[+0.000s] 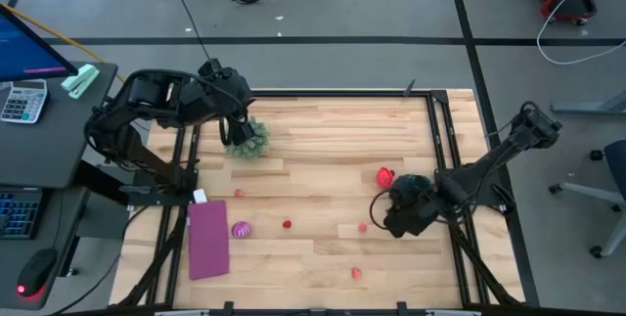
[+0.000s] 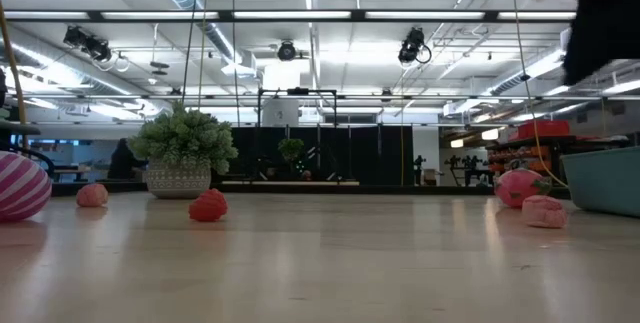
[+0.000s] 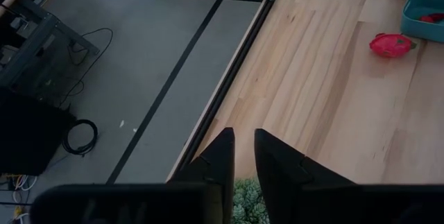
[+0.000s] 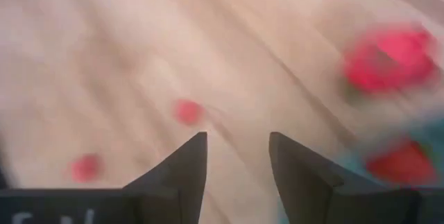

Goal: Pick and placing Produce into tupperware
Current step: Put the pink peach into the green bin

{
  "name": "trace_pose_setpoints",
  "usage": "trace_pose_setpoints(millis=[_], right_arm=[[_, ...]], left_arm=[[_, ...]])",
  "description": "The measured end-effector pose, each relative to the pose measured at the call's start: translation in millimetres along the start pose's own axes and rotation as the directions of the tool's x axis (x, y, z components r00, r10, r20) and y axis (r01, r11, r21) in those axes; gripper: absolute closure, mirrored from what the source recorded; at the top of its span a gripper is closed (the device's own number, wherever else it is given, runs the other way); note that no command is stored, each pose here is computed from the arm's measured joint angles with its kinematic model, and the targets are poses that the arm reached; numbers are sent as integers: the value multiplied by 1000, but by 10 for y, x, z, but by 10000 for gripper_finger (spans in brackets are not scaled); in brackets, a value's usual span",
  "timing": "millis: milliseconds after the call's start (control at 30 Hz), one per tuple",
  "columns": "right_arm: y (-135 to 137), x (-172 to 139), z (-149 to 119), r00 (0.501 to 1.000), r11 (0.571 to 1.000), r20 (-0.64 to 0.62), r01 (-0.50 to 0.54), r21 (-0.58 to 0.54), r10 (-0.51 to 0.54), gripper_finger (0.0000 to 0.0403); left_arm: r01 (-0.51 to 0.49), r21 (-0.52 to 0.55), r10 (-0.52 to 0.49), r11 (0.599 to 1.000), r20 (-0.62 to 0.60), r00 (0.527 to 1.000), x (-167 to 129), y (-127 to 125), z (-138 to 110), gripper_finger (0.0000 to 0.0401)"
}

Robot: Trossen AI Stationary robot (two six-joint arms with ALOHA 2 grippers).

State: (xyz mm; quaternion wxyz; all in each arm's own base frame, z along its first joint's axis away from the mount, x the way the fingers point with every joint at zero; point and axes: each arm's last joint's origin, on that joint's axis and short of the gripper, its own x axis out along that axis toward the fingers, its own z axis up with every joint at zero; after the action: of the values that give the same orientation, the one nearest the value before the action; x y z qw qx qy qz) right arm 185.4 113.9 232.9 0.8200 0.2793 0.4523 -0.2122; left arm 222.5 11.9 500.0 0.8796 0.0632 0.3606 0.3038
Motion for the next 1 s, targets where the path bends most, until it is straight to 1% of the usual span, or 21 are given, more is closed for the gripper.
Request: trace_pose_setpoints(millis=[67,133,200,267,367,467,600,800,1000], right_arm=[[135,10,8,993,992,55,-98,-84,103,240],[280,62,-4,979,969,84,-171,-176,188,240],[399,157,-43,969,942,100,-192,-277,227,240],[478,290,-105,970,919,116,-160,-360,215,240],[504,535,-224,987,910,97,-76,-408,126,240],[483,764,-322,997,910,74,6,-414,27,234],[460,967,-363,996,927,75,68,-369,-43,219],[431,1121,-414,994,923,58,111,-368,-97,188],[415,1245,-472,989,930,55,147,-338,-136,160]], left_arm=[[0,0,0,1000,0,1000,1,0,0,335],[0,0,0,1000,0,1000,0,0,0,337],[0,0,0,1000,0,1000,1,-1,0,339],[0,0,0,1000,0,1000,0,0,0,342],[0,0,0,1000,0,1000,1,-1,0,346],[0,0,0,1000,0,1000,1,-1,0,344],[0,1,0,1000,0,1000,1,-1,0,339],[0,5,0,1000,0,1000,0,0,0,342],[0,5,0,1000,0,1000,1,0,0,345]])
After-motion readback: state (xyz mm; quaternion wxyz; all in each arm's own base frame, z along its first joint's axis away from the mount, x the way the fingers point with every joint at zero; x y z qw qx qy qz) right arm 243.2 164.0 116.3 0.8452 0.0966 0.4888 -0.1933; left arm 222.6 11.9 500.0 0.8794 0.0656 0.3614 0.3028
